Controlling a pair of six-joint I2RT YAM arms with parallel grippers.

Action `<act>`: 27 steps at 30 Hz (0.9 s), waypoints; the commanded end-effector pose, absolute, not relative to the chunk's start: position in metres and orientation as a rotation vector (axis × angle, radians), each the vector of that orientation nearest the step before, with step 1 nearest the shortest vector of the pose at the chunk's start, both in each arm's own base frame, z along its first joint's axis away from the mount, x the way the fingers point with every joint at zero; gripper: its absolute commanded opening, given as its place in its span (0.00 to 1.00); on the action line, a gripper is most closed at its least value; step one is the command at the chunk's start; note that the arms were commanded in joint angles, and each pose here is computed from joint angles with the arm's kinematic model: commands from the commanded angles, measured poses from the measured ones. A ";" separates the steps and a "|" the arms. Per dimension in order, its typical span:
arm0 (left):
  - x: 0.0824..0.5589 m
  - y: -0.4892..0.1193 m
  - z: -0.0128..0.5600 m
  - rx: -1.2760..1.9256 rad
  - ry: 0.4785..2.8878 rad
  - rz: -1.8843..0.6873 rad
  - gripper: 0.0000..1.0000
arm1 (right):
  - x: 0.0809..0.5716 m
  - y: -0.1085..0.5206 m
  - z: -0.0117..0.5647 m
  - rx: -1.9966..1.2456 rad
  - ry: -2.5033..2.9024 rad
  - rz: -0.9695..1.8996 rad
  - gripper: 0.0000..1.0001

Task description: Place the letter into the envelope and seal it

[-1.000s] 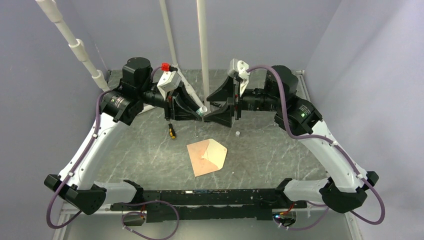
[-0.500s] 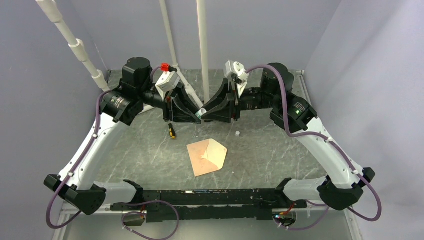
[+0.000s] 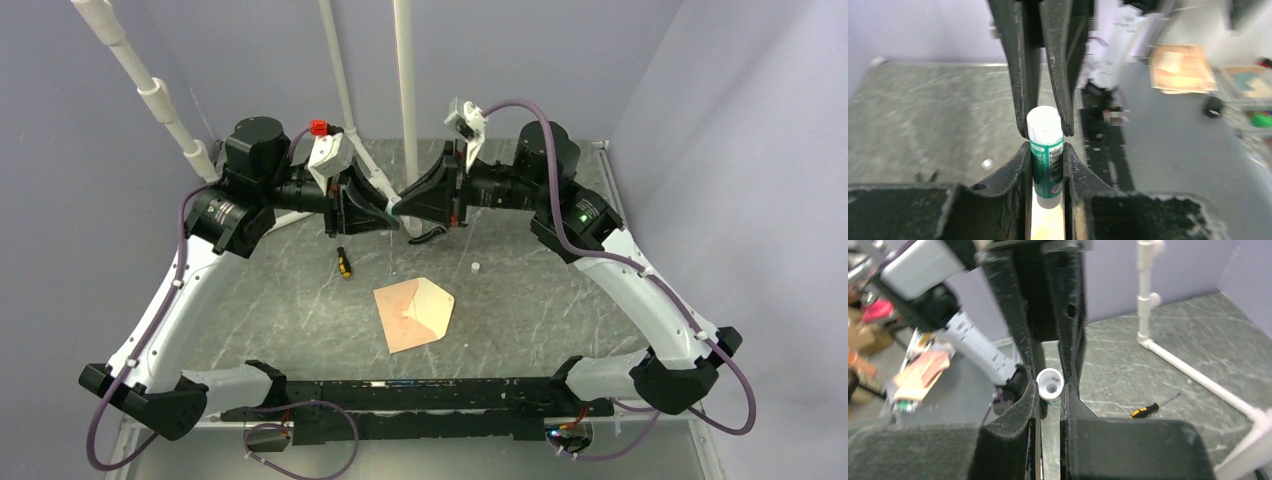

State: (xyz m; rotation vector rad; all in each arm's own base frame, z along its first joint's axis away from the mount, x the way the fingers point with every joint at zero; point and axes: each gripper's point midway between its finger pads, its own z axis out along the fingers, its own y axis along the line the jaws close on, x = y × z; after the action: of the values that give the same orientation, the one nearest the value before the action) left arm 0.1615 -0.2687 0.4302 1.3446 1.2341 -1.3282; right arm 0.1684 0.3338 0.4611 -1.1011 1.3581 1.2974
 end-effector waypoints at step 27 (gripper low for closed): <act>0.161 -0.268 0.414 1.428 1.219 -1.262 0.03 | 0.181 0.321 0.472 -1.010 1.386 1.157 0.70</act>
State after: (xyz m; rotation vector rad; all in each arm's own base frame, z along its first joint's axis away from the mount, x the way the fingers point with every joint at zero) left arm 0.2014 -0.2661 0.3988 1.2818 1.3783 -1.0633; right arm 0.2287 0.3247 0.4450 -0.6902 1.6024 1.0914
